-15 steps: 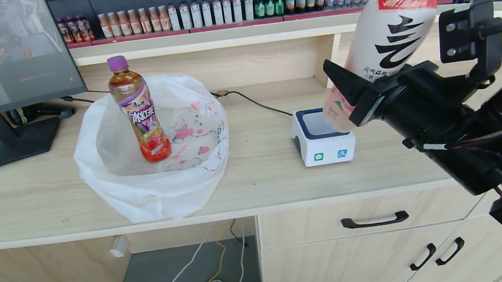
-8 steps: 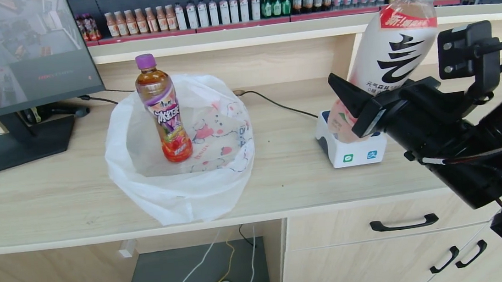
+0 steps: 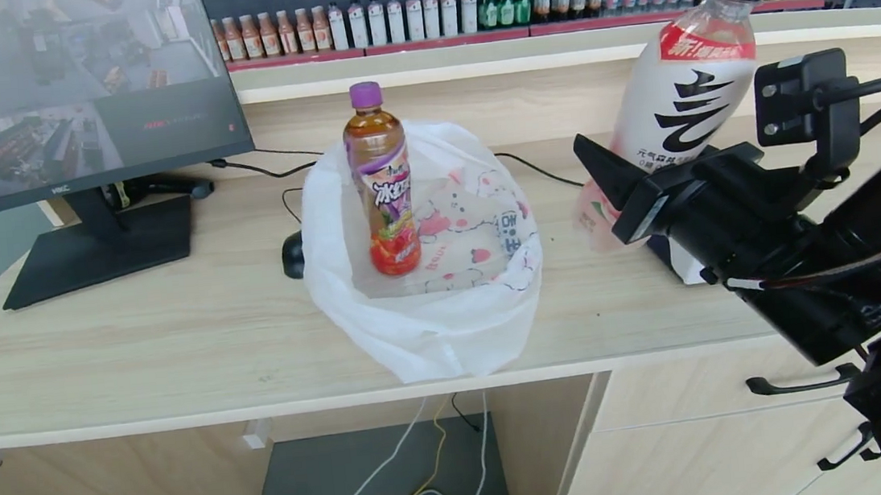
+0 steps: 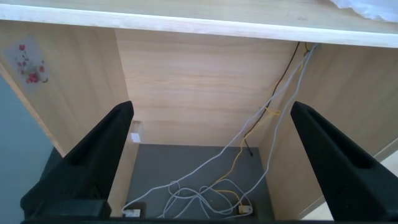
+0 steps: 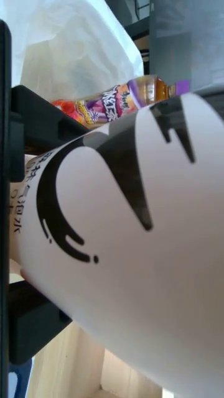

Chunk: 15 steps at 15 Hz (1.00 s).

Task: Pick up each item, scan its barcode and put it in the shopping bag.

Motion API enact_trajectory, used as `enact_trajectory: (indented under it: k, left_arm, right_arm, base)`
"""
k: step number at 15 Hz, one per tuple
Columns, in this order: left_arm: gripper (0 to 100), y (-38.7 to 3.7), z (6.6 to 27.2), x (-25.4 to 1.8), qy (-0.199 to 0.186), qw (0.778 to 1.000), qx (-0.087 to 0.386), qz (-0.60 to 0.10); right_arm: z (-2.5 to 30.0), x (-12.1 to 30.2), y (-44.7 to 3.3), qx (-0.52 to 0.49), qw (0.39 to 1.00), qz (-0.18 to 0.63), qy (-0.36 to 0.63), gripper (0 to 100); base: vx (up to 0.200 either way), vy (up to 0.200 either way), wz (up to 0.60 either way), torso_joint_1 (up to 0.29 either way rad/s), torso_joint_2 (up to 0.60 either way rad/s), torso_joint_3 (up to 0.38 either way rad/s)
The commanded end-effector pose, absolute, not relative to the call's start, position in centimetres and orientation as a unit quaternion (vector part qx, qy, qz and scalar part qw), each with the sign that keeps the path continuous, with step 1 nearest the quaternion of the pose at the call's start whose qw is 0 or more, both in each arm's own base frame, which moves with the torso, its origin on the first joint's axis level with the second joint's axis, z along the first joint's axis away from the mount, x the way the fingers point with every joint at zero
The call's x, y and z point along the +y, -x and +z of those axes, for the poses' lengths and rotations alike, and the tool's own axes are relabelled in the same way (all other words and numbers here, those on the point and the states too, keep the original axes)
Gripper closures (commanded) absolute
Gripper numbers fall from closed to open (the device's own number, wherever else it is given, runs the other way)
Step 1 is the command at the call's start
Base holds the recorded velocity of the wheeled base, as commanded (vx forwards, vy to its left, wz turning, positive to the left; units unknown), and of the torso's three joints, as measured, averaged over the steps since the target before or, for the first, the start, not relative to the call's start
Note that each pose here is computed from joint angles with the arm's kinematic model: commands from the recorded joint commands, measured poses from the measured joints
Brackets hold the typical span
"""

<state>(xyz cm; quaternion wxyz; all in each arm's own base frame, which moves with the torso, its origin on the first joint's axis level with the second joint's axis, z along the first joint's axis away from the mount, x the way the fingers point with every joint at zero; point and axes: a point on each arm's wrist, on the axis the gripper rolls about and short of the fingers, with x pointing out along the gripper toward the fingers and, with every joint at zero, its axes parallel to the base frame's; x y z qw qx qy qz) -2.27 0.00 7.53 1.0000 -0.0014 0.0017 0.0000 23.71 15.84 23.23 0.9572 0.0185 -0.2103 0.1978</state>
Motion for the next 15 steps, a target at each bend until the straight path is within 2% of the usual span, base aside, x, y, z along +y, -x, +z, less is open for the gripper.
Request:
enact_trajectory:
  k: [1, 6, 15]
  left_arm:
    - [0, 2.3, 7.5, 0.0, 0.002, 1.000, 0.002, 0.000]
    - [0, 2.3, 7.5, 0.0, -0.001, 1.000, 0.002, -0.001]
    - [0, 2.3, 7.5, 0.0, 0.000, 1.000, 0.002, 0.000]
  right_arm:
    - [23.0, 16.1, -24.0, -0.207, 0.958, 0.199, -0.017, 100]
    - [23.4, 16.8, -24.8, -0.216, 0.955, 0.200, -0.021, 100]
    - [22.9, 18.2, -26.6, -0.215, 0.955, 0.201, -0.022, 100]
  base:
    - [0.000, 0.200, 0.00, 0.002, 0.00, 0.002]
    - [0.000, 0.200, 0.00, 0.000, 0.00, 0.001]
    - [0.000, 0.000, 0.00, 0.000, 0.00, 0.000]
